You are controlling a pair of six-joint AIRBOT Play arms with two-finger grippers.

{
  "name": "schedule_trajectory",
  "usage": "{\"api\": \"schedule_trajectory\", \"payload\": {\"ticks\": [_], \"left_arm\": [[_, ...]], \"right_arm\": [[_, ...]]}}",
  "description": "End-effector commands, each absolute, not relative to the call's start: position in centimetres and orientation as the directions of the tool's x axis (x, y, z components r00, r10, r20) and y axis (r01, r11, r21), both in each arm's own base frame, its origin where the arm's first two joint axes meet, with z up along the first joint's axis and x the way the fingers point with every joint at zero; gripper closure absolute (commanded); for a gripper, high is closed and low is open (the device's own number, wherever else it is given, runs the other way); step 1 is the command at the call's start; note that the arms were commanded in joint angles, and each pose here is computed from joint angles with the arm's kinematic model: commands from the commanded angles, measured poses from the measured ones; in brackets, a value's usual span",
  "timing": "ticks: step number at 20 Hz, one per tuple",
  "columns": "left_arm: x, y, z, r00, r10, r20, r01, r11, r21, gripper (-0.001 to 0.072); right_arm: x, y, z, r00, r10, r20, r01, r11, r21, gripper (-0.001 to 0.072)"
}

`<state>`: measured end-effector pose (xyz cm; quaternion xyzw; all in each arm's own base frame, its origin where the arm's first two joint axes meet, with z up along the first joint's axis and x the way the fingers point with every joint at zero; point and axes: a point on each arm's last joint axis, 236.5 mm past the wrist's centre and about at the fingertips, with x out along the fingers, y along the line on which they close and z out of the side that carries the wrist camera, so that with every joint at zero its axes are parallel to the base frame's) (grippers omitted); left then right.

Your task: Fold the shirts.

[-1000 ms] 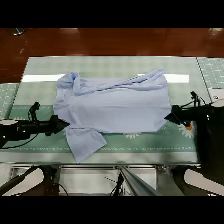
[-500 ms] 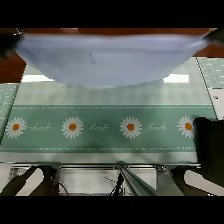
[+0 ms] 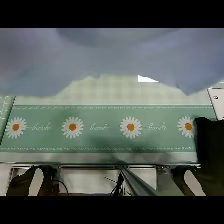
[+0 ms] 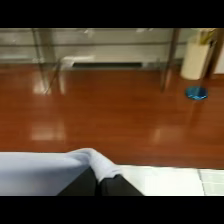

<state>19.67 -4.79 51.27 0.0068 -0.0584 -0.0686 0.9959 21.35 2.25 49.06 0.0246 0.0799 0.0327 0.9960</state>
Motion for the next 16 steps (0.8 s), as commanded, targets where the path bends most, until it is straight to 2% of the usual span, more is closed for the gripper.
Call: {"api": "schedule_trajectory", "payload": {"ticks": [1,3,5,9,11,14,16], "left_arm": [[13.1,-2.3,51.4,0.985,0.083,0.152,-0.099,0.989,0.105,0.0684],[12.1,-2.2,50.7,0.986,0.087,0.140,-0.102,0.990,0.098,0.0684],[13.6,-2.1,49.0,0.995,0.054,0.089,-0.062,0.995,0.084,0.0684],[21.2,-0.5,38.8,0.980,0.007,-0.199,-0.011,1.000,-0.017,0.0684],[25.7,-0.6,31.9,0.936,-0.076,-0.345,0.030,0.990,-0.139,0.0684],[31.9,-0.5,22.7,0.864,-0.169,-0.474,0.015,0.950,-0.311,0.0684],[35.8,-0.9,16.9,0.807,-0.206,-0.554,-0.008,0.933,-0.360,0.0684]], "right_arm": [[14.9,2.7,48.7,0.989,0.001,-0.147,0.002,1.000,0.021,0.0690],[13.9,2.9,47.4,0.984,-0.001,-0.177,0.006,1.000,0.026,0.0690],[14.8,2.7,44.9,0.968,0.004,-0.251,0.008,0.999,0.046,0.0690],[20.6,2.7,35.2,0.858,0.117,-0.500,-0.035,0.985,0.170,0.0690],[24.5,2.7,29.8,0.805,0.188,-0.562,-0.059,0.969,0.239,0.0690],[30.6,2.3,20.9,0.733,0.275,-0.623,-0.058,0.937,0.345,0.0690],[34.5,1.6,15.5,0.688,0.311,-0.655,-0.029,0.915,0.403,0.0690]]}}
